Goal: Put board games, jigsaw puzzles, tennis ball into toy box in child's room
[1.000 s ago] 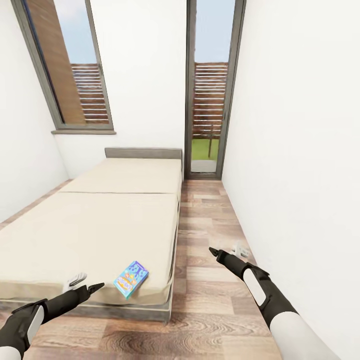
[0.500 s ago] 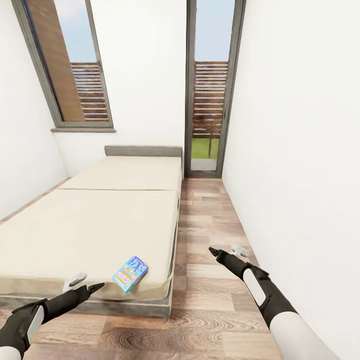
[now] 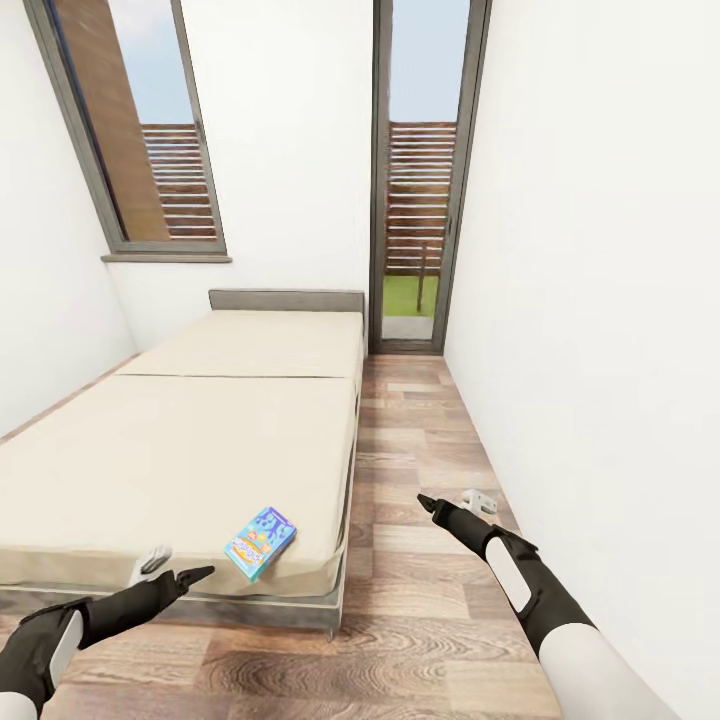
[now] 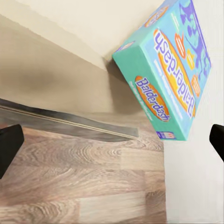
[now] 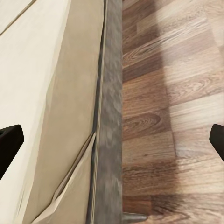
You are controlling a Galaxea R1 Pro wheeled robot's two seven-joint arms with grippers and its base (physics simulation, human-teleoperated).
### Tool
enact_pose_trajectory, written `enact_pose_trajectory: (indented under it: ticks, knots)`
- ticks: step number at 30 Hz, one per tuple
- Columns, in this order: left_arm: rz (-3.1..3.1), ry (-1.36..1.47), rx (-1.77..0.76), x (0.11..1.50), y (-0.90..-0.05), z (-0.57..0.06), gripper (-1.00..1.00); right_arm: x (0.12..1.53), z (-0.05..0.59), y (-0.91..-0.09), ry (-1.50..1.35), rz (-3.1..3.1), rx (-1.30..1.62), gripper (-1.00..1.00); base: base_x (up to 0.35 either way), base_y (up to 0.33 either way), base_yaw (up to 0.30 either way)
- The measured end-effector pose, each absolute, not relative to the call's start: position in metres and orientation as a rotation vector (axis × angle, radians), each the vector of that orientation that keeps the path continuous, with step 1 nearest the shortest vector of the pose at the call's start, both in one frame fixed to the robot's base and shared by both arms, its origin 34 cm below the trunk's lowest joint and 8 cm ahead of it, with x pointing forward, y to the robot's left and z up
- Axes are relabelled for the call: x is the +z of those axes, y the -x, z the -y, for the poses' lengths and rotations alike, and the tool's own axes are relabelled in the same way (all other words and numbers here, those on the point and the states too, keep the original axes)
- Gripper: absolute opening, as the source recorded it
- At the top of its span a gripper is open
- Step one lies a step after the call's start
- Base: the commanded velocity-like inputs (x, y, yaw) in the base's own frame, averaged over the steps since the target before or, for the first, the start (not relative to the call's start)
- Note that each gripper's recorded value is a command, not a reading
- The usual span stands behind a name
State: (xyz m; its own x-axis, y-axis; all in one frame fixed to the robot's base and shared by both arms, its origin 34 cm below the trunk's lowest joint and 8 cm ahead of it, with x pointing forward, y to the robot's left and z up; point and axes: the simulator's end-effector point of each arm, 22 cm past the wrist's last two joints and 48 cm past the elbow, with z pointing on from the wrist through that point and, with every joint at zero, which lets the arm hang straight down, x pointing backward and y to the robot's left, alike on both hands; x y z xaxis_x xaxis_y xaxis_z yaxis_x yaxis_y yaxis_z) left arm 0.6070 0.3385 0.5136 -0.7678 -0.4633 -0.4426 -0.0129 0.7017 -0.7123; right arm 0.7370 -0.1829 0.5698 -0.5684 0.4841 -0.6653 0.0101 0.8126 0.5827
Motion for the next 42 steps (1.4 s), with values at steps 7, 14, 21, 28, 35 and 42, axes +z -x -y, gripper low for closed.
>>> enact_pose_trajectory:
  ticks: [7, 14, 21, 28, 35, 42]
  knots:
    - [-2.243, 0.338, -1.084, 0.541, -0.601, -0.347, 1.00, 0.570, 0.183, -0.737, -0.363, -2.095, 0.667, 1.00, 0.000, 0.000, 0.000]
    - [-2.203, 0.320, -1.167, 0.561, -0.595, -0.355, 1.00, 0.570, 0.183, -0.737, -0.363, -2.094, 0.669, 1.00, 0.000, 0.000, 0.000]
    - [-2.182, 0.310, -1.211, 0.569, -0.593, -0.353, 1.00, 0.571, 0.182, -0.737, -0.360, -2.093, 0.672, 1.00, 0.000, 0.000, 0.000]
    - [-2.177, 0.306, -1.218, 0.570, -0.593, -0.353, 1.00, 0.572, 0.182, -0.737, -0.358, -2.089, 0.675, 1.00, 0.000, 0.000, 0.000]
    - [-2.177, 0.304, -1.214, 0.557, -0.590, -0.353, 1.00, 0.559, 0.182, -0.735, -0.359, -2.091, 0.674, 1.00, 0.000, 0.000, 0.000]
    - [-2.175, 0.303, -1.215, 0.553, -0.589, -0.353, 1.00, 0.556, 0.182, -0.734, -0.356, -2.087, 0.676, 1.00, 0.000, 0.000, 0.000]
